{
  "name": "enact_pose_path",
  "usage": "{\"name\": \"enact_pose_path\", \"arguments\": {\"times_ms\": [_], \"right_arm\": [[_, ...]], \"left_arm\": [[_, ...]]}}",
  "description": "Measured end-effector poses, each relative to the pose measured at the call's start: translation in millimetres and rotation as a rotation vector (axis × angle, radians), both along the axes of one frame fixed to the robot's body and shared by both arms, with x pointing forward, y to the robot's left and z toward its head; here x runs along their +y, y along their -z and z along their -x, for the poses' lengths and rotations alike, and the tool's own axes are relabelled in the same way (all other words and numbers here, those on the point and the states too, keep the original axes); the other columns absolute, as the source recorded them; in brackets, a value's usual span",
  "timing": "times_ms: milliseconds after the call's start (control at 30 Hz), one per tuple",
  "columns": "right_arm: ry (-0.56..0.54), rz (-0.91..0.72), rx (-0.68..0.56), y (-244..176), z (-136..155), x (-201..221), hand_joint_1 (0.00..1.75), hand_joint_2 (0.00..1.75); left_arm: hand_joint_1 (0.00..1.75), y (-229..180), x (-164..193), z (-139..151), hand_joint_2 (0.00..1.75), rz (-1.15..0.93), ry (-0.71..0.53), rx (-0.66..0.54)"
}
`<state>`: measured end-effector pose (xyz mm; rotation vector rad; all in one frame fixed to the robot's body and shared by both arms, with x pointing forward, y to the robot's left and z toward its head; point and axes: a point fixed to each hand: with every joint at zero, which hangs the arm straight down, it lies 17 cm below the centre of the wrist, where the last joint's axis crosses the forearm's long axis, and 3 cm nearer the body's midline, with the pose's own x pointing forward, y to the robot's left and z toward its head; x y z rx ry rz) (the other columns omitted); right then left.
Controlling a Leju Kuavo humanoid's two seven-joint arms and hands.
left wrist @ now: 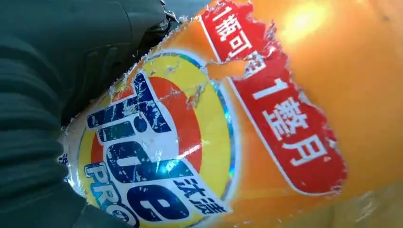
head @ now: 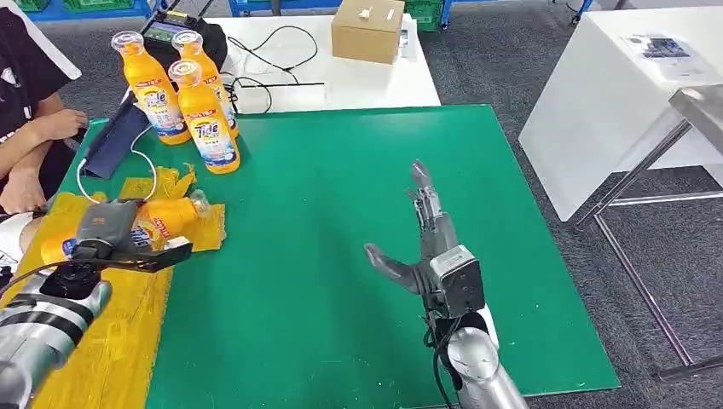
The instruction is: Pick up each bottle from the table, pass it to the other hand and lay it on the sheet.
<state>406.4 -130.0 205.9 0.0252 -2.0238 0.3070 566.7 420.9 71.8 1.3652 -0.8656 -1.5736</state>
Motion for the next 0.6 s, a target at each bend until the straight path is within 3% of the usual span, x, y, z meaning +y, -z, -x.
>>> {"name": "enact_pose_path", "arguments": {"times_ms": [33,67,600], "right_arm": [[0.004,0.002,0.001,1,-1,-2,0.0,1.75],[0.006,0.003,0.003,2,-1,-3,0.0,1.75],[0.032,0.074,0.015,8,-17,-4,0.0,1.75]], "left_arm": [[1.1,6,5,3,1.75,0.006,-0.011,0.016],[0.0,11,8,5,1.75,0.013,-0.019,0.028],[0.0,43,16,22,1.75,0.081,-0.056,0.115]]}}
